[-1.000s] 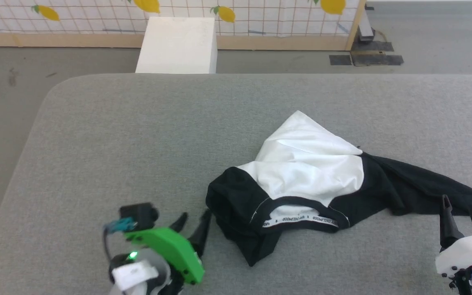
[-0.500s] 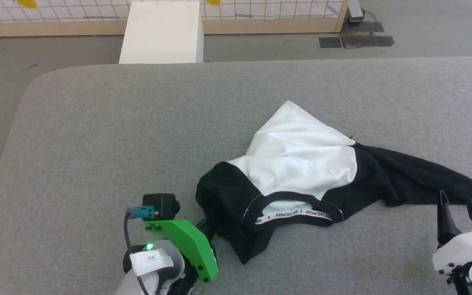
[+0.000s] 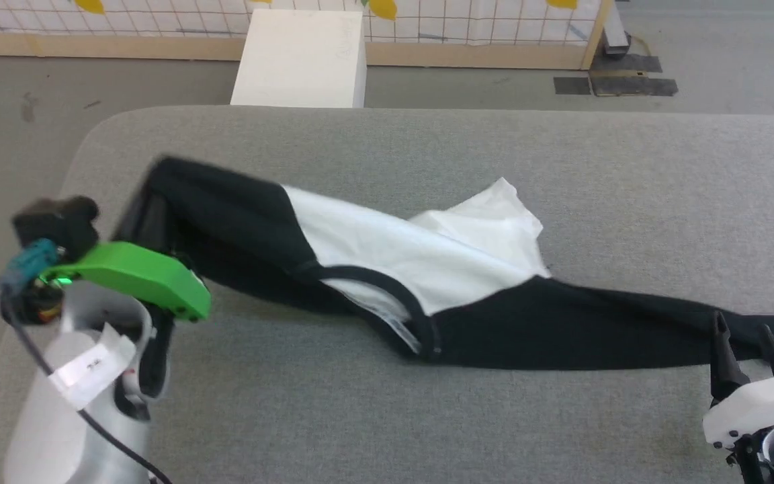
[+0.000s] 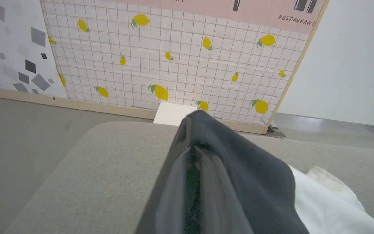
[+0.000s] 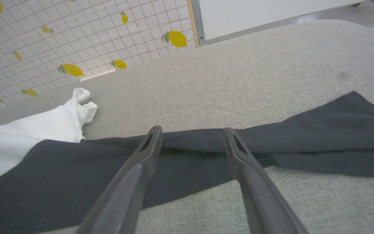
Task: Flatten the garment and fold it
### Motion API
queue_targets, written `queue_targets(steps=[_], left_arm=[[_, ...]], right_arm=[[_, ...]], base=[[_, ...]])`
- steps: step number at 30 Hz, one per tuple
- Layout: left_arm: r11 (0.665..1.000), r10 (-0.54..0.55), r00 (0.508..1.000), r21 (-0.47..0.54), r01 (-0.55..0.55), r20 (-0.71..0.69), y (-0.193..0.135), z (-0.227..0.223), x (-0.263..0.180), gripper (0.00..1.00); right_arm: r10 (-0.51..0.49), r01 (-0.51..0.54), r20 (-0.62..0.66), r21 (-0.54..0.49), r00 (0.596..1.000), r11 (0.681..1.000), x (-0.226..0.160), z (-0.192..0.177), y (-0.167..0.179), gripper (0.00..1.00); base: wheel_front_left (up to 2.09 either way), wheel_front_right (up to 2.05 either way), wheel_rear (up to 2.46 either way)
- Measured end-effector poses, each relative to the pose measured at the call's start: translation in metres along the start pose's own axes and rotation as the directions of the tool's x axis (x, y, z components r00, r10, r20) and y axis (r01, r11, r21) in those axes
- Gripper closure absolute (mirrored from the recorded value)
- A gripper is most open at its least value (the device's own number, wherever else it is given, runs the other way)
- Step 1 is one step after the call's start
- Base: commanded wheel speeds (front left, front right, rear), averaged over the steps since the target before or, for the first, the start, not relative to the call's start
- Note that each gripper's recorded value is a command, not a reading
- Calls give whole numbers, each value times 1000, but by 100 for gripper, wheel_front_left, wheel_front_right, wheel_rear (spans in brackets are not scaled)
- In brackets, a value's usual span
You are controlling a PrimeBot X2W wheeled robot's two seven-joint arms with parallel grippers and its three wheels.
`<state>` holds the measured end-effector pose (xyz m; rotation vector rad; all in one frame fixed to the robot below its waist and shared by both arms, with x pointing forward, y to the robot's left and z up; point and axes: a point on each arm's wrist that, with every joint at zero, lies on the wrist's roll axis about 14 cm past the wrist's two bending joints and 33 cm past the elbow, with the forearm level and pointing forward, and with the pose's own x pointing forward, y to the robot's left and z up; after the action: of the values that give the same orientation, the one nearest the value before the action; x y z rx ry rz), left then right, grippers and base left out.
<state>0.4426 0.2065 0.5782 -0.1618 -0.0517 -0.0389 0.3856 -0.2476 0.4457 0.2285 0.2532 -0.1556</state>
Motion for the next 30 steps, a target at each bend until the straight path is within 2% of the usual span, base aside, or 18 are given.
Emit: queue_targets(steps=[3,5,8,11,15,17,18,19,20,21,24,30], left_arm=[[999,5,988,44,-12,156,3,33,-1,100],[999,28,991,35,-33,133,8,22,-5,100],[996,89,995,4,-89,-36,21,-34,-24,100],[989,132,959,-35,-145,-251,25,-99,-56,100],[973,113,856,-119,-198,-505,13,-167,-98,100],[961,91,803,-161,-227,-589,6,-187,-114,100],[955,89,792,-173,-240,-604,6,-190,-118,100],[950,96,789,-180,-254,-607,8,-189,-119,93],[943,104,787,-191,-272,-609,11,-187,-119,12],[937,111,787,-199,-285,-607,14,-185,-119,0],[922,143,800,-215,-321,-582,29,-169,-117,0],[911,242,884,-220,-349,-400,61,-105,-102,0]], right_arm=[[15,-15,-1,0,1000,1000,4,0,6,0],[23,-23,-3,3,1000,1000,5,-1,9,0],[27,-27,-10,12,1000,1000,5,-5,10,0],[28,-28,-17,16,999,999,5,-8,10,0],[27,-26,-24,16,999,1000,6,-10,10,0],[30,-29,-25,17,999,999,6,-10,11,0],[33,-32,-25,16,999,999,7,-10,13,0],[38,-37,-24,15,999,999,7,-10,14,0],[44,-43,-24,15,999,999,8,-10,17,0],[48,-48,-24,15,999,999,8,-10,18,0],[70,-70,-25,11,997,997,9,-9,26,0],[148,-150,-76,-14,986,989,9,-16,54,0]], base=[[0,0,0],[0,0,0],[0,0,0],[0,0,0],[0,0,0],[0,0,0],[0,0,0],[0,0,0],[0,0,0],[0,0,0],[0,0,0],[0,0,0]])
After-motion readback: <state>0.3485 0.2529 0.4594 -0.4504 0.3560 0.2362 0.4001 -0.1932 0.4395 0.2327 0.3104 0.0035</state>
